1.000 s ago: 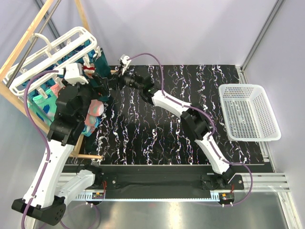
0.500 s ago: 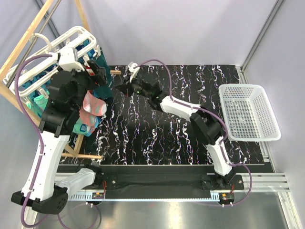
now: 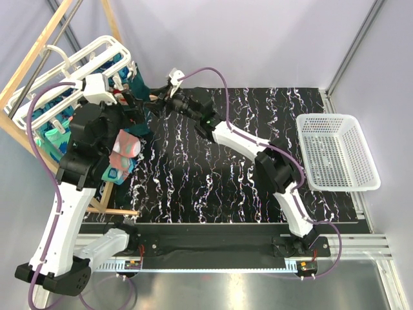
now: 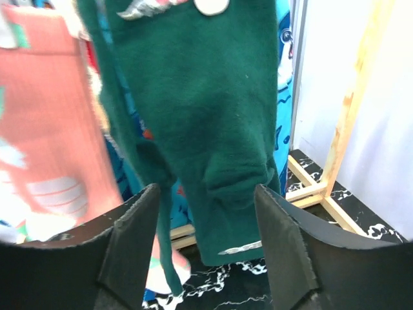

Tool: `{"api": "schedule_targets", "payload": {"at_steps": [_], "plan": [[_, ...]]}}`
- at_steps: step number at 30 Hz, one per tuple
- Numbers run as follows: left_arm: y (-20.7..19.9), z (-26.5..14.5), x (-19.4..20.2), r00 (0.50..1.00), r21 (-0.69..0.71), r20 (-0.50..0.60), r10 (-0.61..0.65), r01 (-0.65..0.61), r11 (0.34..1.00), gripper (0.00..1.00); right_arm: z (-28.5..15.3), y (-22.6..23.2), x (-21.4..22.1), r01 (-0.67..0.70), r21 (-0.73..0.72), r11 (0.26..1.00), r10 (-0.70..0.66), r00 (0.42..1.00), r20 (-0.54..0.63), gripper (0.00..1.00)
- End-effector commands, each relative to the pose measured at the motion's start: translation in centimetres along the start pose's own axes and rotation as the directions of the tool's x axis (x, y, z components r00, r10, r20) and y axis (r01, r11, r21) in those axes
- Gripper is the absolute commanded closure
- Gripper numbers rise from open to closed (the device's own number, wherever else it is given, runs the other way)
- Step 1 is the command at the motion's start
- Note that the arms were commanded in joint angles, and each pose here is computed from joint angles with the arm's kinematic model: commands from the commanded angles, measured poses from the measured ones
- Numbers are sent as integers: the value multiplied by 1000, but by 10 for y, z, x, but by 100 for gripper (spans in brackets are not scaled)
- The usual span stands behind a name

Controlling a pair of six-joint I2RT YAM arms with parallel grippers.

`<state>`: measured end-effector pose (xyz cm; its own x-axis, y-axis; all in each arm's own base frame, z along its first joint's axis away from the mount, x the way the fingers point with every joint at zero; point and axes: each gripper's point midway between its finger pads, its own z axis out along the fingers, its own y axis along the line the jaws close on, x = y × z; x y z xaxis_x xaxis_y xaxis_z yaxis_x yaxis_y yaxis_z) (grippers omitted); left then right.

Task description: Remove the socks clipped to the hanger

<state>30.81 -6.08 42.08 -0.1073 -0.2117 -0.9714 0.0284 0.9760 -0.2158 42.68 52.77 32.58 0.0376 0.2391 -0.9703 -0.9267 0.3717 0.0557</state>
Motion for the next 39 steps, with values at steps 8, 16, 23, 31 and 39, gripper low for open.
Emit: {"api": "schedule_targets", "payload": {"at_steps": [8, 16, 23, 31, 39], "plan": [[-1, -15, -23, 990, 39, 138, -30, 24, 999, 9, 29, -5, 34, 111, 79, 991, -108, 993, -39, 28], [1, -14, -17, 991, 32, 129, -19, 15, 999, 8, 48, 1, 58, 129, 87, 988, -124, 991, -57, 21], [-1, -17, -20, 991, 45, 133, -24, 18, 999, 9, 49, -12, 58, 172, 220, 960, -167, 985, -41, 30], [5, -26, -38, 994, -47, 52, -99, 101, 994, 22, 2, -4, -2, 144, 294, 945, -170, 983, 64, 100], [-15, -6, -57, 988, -26, -12, -157, 156, 987, 26, -27, 10, -28, 171, 285, 943, -200, 977, 73, 100]]}}
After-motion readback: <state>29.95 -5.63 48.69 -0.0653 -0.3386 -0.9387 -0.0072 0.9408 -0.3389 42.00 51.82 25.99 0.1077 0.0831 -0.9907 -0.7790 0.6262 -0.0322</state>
